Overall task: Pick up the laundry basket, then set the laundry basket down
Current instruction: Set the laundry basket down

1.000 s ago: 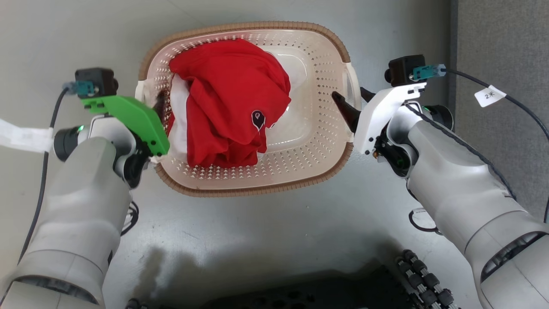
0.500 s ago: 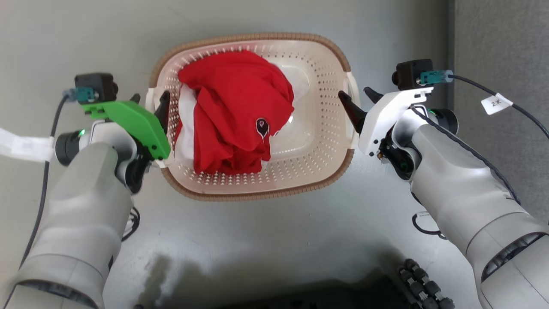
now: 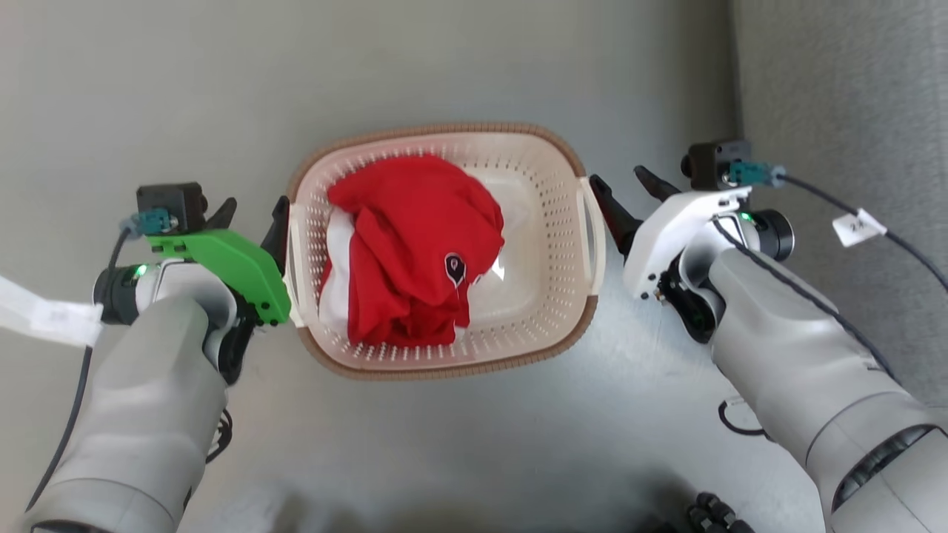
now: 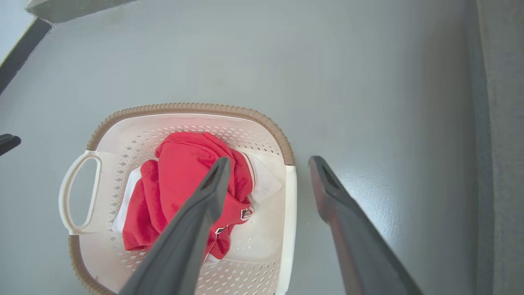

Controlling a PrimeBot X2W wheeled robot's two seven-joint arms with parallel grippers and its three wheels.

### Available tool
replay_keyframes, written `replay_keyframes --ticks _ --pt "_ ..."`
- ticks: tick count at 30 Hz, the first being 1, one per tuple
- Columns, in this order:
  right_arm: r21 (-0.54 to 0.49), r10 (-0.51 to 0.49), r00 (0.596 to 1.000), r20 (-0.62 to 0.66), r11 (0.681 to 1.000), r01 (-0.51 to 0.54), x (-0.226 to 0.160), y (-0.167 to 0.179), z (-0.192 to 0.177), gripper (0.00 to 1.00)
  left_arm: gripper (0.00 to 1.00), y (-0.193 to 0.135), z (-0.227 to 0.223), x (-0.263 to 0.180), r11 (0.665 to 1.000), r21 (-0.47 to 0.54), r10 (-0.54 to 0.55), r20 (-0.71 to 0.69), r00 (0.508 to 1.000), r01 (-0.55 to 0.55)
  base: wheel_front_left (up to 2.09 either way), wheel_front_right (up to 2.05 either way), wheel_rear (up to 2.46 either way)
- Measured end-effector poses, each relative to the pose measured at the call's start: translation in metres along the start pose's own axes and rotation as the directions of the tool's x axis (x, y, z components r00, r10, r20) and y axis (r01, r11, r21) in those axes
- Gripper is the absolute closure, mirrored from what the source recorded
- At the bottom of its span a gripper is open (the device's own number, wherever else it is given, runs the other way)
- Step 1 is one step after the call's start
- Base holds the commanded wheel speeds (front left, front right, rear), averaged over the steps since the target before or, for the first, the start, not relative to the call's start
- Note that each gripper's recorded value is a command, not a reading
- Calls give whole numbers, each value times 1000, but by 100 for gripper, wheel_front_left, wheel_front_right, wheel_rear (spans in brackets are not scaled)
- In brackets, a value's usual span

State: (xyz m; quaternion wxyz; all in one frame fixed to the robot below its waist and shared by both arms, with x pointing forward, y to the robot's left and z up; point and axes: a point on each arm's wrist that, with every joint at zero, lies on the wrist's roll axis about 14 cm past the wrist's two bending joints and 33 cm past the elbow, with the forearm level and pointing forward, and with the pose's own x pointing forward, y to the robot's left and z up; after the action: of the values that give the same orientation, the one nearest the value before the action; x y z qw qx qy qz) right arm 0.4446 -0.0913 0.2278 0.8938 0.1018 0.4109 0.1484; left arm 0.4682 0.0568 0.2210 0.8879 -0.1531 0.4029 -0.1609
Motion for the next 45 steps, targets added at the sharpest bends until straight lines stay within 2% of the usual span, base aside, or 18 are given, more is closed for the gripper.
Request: replay_keyframes --ticks 9,18,22,26,30,35,40,45 --pt "-30 3 993 117 1000 0 -32 8 33 0 0 -12 42 -31 996 85 -27 134 991 16 0 0 0" --pt "-58 -21 955 294 998 40 -65 2 95 0 0 -23 102 -63 994 111 -36 307 951 2 0 0 0" --pt "-54 -23 910 415 997 49 -84 5 137 0 0 -29 147 -83 992 127 -41 434 900 -16 0 0 0" --pt "-94 -15 868 497 993 72 -101 9 167 0 0 -39 186 -105 987 159 -58 541 839 -35 0 0 0" --pt "-116 -29 813 582 986 117 -124 4 196 0 0 -55 203 -125 980 193 -86 608 789 -42 0 0 0" --pt "-155 1 735 678 978 141 -151 19 225 0 0 -64 222 -155 971 227 -104 683 723 -75 0 0 0" --pt "-178 21 669 743 970 166 -178 30 237 0 0 -77 221 -178 967 244 -127 720 683 -77 0 0 0" --pt "-175 25 645 763 970 169 -196 36 225 0 0 -83 208 -195 960 268 -144 730 668 -86 0 0 0"
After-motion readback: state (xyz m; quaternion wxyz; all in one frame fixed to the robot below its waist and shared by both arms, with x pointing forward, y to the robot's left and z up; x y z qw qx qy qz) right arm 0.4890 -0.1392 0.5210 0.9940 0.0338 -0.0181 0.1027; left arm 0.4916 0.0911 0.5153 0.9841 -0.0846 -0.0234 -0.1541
